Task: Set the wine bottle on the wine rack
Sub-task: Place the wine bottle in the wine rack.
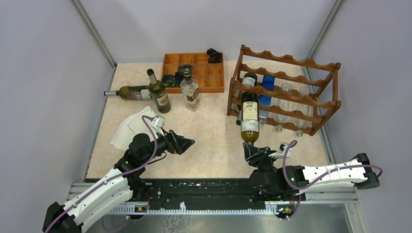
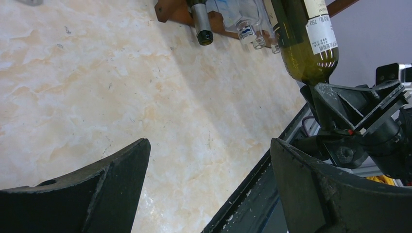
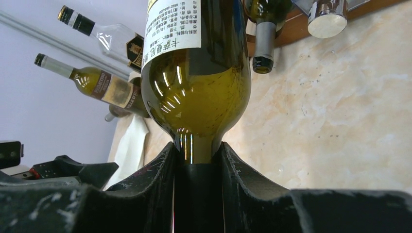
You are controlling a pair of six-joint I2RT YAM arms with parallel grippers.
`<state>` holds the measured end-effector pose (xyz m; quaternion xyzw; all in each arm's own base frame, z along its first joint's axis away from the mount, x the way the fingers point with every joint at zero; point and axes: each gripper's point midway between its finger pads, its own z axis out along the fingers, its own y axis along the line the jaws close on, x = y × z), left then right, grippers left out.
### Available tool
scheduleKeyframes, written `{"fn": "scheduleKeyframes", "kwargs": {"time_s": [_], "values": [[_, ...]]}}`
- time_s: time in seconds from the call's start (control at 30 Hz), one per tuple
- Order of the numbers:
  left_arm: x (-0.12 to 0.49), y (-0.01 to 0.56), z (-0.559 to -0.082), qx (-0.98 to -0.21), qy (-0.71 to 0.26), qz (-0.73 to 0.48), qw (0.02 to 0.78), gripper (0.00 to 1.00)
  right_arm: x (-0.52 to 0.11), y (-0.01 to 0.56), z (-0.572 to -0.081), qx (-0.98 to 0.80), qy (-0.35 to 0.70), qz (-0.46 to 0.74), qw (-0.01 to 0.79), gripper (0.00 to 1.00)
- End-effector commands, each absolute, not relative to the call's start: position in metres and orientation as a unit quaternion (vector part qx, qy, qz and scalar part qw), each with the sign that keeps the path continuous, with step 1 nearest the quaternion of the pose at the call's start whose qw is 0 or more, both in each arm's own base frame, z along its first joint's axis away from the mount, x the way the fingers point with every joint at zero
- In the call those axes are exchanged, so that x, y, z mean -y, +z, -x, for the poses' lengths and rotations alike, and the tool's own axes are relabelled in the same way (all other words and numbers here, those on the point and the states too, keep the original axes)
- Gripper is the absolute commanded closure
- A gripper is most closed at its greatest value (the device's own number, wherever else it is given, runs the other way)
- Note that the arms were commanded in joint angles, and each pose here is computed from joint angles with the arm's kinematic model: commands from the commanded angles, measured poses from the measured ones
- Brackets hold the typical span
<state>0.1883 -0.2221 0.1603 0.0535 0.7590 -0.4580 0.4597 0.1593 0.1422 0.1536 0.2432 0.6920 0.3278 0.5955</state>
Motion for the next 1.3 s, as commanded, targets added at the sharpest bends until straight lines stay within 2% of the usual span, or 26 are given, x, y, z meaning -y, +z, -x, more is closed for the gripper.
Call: {"fn": "scheduleKeyframes", "kwargs": {"time_s": [0.0,1.07,1.27], "values": [[0.225,0.187,-0.190,-0.735,-0.475,-0.061,0.481,0.01,-0.121,0.198,-0.174,-0.610,0.328,-0.324,0.645,1.00],[0.231,0.202,-0.184,-0.717,-0.502,-0.075,0.479,0.01,-0.153,0.200,-0.225,-0.592,0.263,-0.417,0.637,1.00],[0.234,0.203,-0.182,-0.714,-0.507,-0.082,0.475,0.01,-0.163,0.213,-0.241,-0.588,0.294,-0.399,0.639,1.00]]}}
